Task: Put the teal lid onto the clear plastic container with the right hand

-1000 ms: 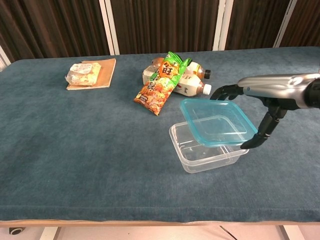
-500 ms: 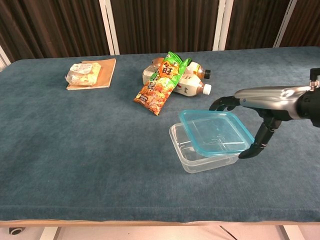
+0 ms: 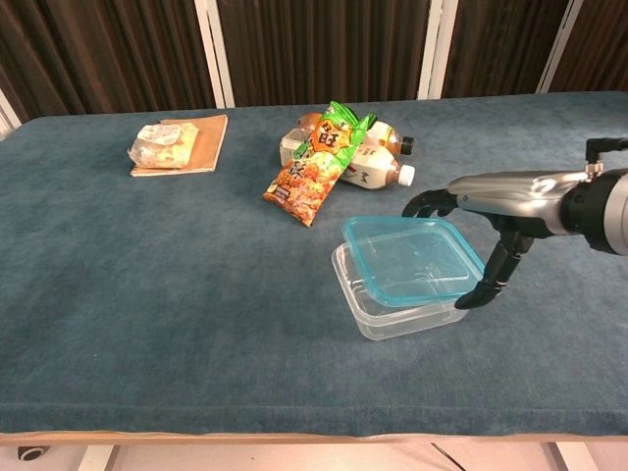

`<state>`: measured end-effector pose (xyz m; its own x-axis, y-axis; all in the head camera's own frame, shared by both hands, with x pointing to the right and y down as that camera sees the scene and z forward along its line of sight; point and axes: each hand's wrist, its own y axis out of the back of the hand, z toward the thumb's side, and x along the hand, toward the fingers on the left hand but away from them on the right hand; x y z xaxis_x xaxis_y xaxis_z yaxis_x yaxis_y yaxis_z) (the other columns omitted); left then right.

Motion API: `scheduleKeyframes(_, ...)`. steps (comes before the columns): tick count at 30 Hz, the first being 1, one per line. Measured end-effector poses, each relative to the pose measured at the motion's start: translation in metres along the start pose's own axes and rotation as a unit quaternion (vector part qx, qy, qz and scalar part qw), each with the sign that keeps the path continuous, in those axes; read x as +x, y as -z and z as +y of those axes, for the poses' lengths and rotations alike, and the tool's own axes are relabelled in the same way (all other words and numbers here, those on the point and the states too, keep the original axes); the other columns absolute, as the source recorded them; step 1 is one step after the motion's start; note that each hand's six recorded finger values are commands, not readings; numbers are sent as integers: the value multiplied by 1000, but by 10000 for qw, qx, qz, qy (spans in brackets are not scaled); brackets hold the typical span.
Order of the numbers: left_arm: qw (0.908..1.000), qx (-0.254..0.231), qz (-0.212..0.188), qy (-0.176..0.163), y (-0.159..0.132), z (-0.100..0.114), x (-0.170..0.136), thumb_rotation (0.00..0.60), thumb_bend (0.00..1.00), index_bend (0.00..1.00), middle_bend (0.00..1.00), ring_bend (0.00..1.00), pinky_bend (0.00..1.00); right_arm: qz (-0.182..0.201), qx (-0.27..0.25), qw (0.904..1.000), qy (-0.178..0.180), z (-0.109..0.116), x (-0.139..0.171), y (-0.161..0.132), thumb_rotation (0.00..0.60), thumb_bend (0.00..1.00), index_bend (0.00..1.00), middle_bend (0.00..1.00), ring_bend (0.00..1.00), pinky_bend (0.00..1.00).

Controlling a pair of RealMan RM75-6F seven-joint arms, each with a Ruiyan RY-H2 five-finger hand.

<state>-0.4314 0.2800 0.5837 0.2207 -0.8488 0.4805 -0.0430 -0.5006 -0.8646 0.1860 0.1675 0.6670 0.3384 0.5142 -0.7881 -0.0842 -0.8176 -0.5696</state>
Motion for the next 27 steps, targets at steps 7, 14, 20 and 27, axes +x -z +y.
scheduleKeyframes(7, 10000, -1, 8, -12, 1, 1, 0, 600, 387, 0, 0, 7, 34, -4, 9, 10000, -9, -1, -1, -2, 600, 101, 478, 214, 79, 24)
scheduleKeyframes(14, 10000, -4, -6, -9, 0, 1, 0, 600, 387, 0, 0, 7, 34, 3, 71, 10000, -44, -4, -1, -4, 600, 101, 475, 211, 79, 24)
scheduleKeyframes(20, 10000, -8, -18, 6, -1, 0, 0, 600, 387, 0, 0, 7, 34, 48, 118, 9999, -63, -6, 0, -7, 600, 101, 470, 207, 79, 24)
scheduleKeyframes(27, 10000, -16, -20, 3, 0, 0, 0, 600, 388, 0, 0, 7, 34, -35, 301, 9994, -143, -8, -1, -7, 600, 101, 335, 148, 42, 1)
